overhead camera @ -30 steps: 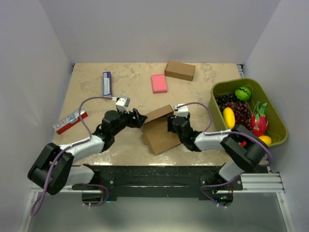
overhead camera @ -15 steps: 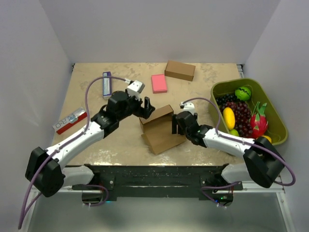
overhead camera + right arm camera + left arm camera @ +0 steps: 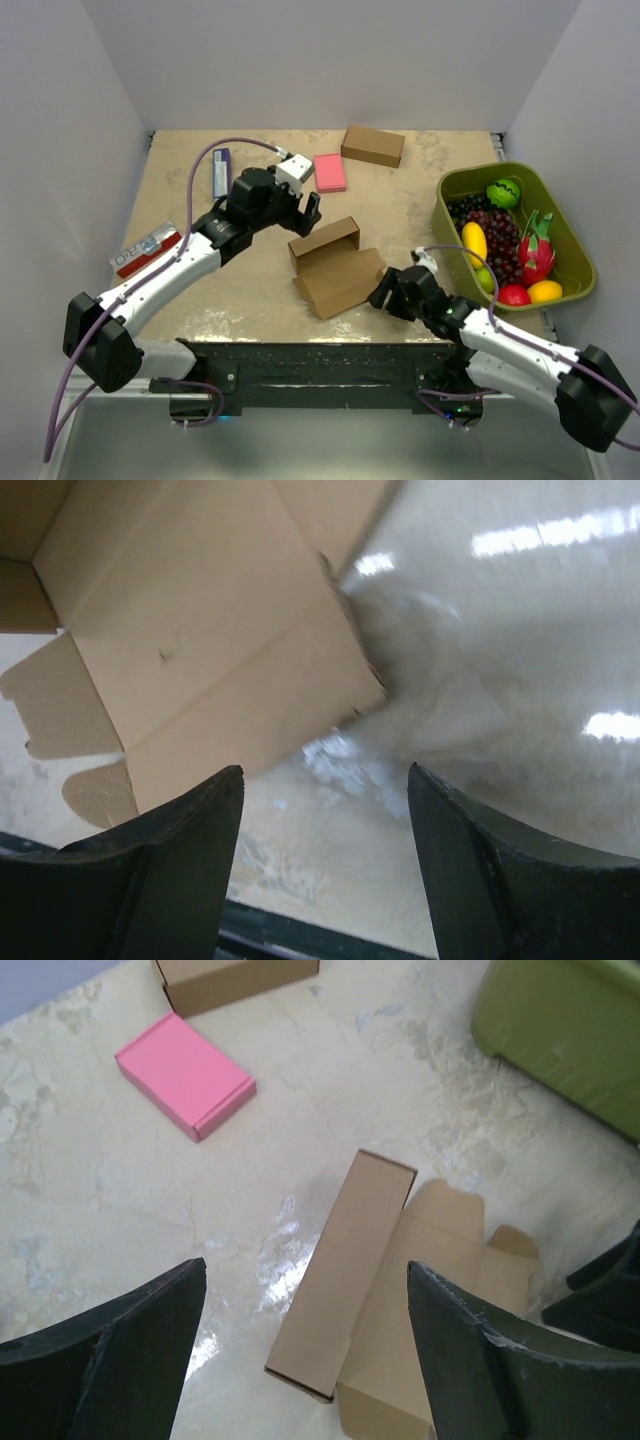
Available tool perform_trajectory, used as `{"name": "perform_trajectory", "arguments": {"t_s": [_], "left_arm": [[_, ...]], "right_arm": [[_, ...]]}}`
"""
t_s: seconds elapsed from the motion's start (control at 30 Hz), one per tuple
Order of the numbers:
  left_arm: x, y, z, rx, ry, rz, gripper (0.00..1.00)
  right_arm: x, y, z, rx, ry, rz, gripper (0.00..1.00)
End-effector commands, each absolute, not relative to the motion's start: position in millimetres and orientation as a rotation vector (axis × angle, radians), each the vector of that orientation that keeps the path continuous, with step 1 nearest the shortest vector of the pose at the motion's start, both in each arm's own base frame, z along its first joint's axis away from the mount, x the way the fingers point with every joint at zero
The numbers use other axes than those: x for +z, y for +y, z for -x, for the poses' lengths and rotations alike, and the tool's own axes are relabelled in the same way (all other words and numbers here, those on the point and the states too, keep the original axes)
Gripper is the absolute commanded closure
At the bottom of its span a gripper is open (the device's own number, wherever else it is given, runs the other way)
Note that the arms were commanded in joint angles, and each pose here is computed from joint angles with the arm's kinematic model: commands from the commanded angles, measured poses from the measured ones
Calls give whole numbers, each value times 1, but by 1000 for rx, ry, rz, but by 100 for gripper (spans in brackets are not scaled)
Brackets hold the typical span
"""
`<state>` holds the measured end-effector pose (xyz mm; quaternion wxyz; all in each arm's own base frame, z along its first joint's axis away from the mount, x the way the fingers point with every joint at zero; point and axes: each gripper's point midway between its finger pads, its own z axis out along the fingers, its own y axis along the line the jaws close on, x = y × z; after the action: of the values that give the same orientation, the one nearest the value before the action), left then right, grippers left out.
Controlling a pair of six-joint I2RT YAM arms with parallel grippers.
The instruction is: Fold the paper box
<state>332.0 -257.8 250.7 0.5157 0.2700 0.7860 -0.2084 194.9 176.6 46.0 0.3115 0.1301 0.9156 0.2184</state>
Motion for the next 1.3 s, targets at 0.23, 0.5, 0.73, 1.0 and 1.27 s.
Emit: {"name": "perform_trajectory", "arguments": {"t_s": [0.23, 0.5, 0.73, 1.0, 1.27], "left_arm": [[207, -263, -329, -511, 1883, -710, 16], [212, -326, -352, -650, 1868, -753, 21], [197, -386, -369, -790, 1854, -773, 32], [164, -402, -359, -885, 1881, -783, 47], [126, -405, -355, -900, 1940, -795, 51]], "right_arm": [[48, 176, -183, 873, 2268, -876, 33], [33, 173, -186, 838, 2264, -919, 33], [21, 168, -184, 838, 2242, -948, 35], [19, 167, -184, 832, 2241, -941, 37], [19, 164, -184, 822, 2236, -950, 37]]}}
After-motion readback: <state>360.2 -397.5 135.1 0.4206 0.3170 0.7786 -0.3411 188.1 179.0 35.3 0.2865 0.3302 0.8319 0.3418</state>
